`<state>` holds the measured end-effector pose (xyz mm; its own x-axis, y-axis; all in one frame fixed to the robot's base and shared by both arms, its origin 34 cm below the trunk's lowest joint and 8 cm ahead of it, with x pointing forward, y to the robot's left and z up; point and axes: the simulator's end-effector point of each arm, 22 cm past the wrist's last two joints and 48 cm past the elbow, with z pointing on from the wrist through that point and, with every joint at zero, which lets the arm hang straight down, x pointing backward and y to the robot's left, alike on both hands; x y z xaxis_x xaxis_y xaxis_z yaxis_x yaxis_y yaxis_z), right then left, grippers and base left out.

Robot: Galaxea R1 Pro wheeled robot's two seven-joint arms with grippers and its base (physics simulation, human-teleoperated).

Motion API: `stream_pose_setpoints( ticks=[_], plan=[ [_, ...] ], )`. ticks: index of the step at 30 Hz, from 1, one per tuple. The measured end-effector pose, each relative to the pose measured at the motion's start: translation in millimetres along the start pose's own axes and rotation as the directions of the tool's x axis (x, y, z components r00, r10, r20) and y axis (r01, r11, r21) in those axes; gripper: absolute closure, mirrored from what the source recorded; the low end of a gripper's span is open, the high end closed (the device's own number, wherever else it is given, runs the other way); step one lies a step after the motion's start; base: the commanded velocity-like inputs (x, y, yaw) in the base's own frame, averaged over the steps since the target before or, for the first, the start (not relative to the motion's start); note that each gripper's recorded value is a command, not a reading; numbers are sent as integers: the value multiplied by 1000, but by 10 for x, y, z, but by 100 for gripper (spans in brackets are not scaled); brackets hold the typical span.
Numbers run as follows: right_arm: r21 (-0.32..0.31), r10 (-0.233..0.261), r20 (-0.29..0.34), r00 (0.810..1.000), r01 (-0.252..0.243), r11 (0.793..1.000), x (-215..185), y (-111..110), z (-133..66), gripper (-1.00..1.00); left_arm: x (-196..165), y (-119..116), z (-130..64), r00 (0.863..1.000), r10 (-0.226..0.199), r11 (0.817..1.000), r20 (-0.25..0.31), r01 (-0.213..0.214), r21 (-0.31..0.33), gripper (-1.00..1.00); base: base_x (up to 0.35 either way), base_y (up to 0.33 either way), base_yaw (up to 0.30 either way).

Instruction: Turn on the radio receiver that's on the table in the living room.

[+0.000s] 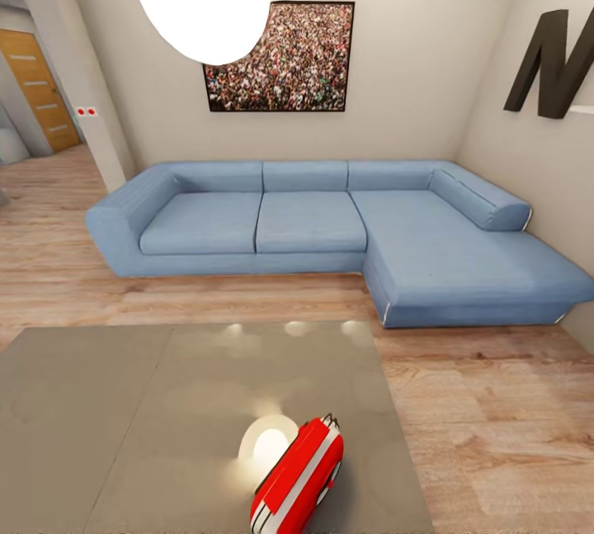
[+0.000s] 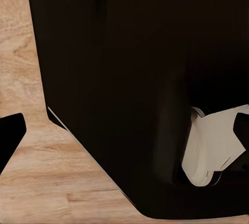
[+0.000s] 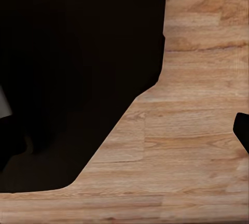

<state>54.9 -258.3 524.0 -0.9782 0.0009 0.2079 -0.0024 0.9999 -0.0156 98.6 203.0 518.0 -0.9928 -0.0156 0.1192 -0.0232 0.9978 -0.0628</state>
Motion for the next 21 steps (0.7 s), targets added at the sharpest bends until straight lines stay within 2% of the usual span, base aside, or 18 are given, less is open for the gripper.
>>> stream_pose_setpoints(
  ticks=[21],
  plan=[
    [0,-2,-34,999,2,1000,133,2,-3,-100,133,2,0,999,-3,1000,-34,3,-1,-100,0,0,0]
  ],
)
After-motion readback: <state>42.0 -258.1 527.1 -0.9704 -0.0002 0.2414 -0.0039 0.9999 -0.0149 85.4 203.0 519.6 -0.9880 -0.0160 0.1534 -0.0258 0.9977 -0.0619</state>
